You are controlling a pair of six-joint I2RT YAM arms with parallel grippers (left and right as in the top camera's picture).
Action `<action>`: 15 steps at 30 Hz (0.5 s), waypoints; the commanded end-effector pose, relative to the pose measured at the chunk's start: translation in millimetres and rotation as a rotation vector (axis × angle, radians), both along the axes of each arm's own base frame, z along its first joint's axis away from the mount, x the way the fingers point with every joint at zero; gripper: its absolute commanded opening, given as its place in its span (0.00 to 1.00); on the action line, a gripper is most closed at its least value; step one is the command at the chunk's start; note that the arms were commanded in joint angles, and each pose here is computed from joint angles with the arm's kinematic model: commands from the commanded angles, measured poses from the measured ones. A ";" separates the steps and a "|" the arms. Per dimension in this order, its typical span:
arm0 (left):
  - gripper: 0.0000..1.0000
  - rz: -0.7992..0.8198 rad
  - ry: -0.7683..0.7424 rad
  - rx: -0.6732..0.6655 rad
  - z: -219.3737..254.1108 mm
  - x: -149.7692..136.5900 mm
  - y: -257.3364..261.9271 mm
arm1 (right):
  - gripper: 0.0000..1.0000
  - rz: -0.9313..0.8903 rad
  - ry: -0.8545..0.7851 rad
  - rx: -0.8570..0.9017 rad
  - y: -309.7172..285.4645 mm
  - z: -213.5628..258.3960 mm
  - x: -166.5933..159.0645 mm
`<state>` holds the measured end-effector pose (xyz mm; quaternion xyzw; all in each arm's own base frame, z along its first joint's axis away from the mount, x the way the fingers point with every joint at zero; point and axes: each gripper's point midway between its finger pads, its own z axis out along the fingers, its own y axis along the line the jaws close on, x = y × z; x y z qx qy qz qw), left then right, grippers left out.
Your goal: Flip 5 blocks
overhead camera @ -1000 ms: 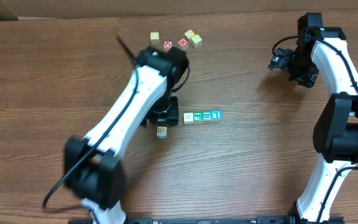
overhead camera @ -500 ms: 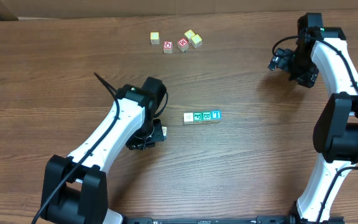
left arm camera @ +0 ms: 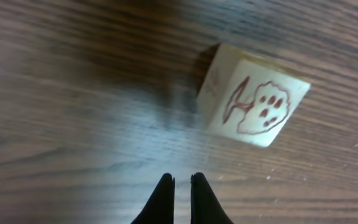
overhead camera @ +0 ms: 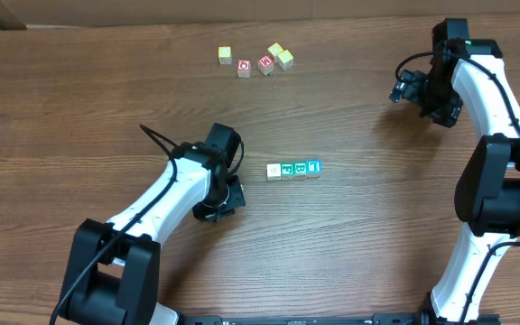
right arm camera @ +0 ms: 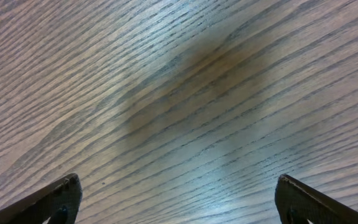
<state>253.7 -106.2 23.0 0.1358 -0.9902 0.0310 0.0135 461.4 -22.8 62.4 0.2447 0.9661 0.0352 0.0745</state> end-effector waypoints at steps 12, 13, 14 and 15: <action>0.04 0.035 -0.115 -0.064 -13.7 20.3 -14.9 | 1.00 0.006 -0.022 -0.005 -0.7 7.4 4.1; 0.04 0.031 -0.119 -0.075 -13.3 21.2 -17.9 | 1.00 0.006 -0.022 -0.005 -0.7 7.4 4.1; 0.04 0.027 -0.125 -0.089 -12.7 22.8 -21.4 | 1.00 0.006 -0.022 -0.005 -0.7 7.4 4.1; 0.04 0.022 -0.134 -0.097 -12.2 24.4 -24.3 | 1.00 0.006 -0.022 -0.005 -0.7 7.4 4.1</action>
